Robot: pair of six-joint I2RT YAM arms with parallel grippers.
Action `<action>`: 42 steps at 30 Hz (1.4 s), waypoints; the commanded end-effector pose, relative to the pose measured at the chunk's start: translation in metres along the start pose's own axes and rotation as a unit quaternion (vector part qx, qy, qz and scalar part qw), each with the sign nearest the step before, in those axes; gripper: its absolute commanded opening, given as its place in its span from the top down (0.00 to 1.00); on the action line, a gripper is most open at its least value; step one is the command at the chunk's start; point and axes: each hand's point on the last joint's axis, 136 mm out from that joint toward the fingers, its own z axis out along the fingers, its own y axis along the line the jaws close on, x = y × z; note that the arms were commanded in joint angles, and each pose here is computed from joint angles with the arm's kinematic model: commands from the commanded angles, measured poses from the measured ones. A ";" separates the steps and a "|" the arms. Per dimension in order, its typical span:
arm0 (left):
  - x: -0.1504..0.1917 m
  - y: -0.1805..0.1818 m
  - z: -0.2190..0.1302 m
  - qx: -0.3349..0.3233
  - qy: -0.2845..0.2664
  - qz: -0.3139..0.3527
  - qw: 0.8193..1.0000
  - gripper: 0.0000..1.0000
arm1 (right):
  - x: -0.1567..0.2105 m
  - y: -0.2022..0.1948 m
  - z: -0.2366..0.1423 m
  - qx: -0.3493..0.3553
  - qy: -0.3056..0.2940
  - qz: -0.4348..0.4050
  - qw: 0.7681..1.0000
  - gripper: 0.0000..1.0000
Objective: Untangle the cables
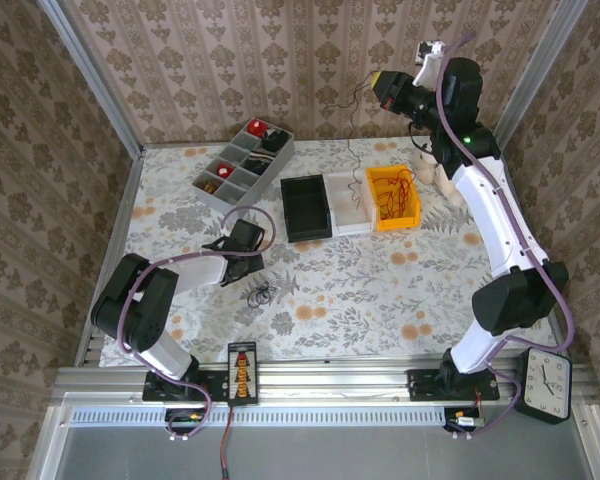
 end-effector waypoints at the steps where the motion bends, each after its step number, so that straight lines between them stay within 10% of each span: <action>1: 0.030 0.037 0.017 -0.067 0.051 -0.002 0.996 0.81 | -0.029 0.017 -0.005 -0.005 -0.036 -0.034 0.999 0.93; 8: 0.031 0.038 0.017 -0.066 0.051 -0.002 0.996 0.81 | -0.014 -0.007 0.005 0.035 -0.012 -0.040 0.999 0.93; 37: 0.028 0.032 0.019 -0.046 0.052 0.000 0.998 0.80 | 0.243 -0.195 0.026 0.257 0.243 0.010 0.935 0.91; 42: 0.026 0.028 0.015 -0.029 0.044 0.005 0.999 0.80 | 0.255 -0.195 0.033 0.263 0.264 0.003 0.928 0.66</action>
